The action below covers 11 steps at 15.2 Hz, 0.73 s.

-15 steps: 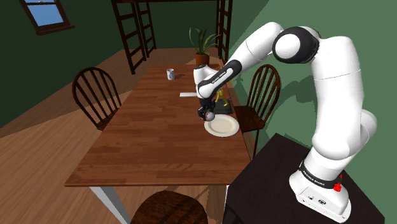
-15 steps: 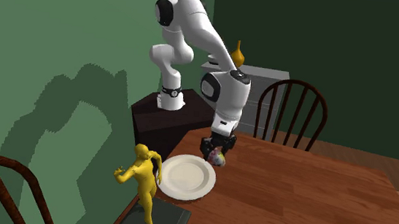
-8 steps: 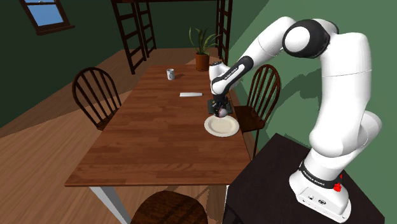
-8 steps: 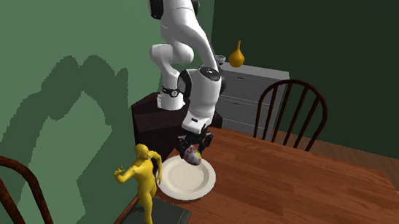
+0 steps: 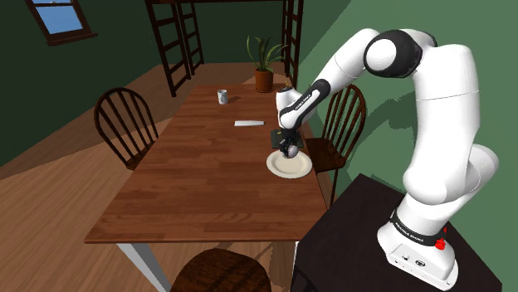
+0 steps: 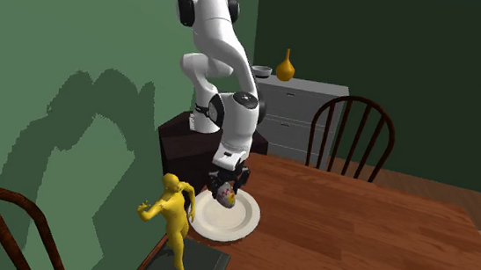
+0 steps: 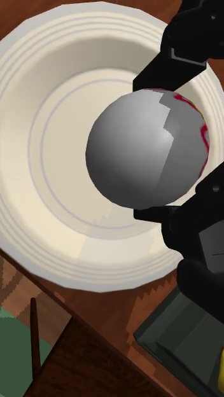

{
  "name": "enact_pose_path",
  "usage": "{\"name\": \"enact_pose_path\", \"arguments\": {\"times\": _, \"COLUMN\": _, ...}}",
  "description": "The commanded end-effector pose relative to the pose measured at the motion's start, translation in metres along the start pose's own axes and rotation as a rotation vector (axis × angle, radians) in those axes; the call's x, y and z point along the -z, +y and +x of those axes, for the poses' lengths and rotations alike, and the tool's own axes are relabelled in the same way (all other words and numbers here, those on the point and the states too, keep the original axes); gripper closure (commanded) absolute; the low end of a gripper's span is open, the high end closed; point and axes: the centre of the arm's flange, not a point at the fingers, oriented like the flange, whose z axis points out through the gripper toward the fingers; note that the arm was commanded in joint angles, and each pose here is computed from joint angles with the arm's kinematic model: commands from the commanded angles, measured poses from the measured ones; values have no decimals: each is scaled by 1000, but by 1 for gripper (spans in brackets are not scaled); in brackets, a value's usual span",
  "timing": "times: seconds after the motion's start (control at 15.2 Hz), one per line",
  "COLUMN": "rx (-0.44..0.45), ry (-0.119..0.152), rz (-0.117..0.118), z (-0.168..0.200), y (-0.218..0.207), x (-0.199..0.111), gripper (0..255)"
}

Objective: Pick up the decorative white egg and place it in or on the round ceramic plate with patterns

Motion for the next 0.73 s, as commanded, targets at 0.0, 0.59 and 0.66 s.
{"name": "enact_pose_path", "arguments": {"times": 0.0, "rx": 0, "ry": 0, "rz": 0, "z": 0, "y": -1, "x": -11, "gripper": 255}}
{"name": "enact_pose_path", "arguments": {"times": 0.59, "rx": 0, "ry": 0, "rz": 0, "z": 3, "y": -4, "x": -42, "gripper": 255}}
{"name": "enact_pose_path", "arguments": {"times": 0.66, "rx": 0, "ry": 0, "rz": 0, "z": 3, "y": -4, "x": -42, "gripper": 255}}
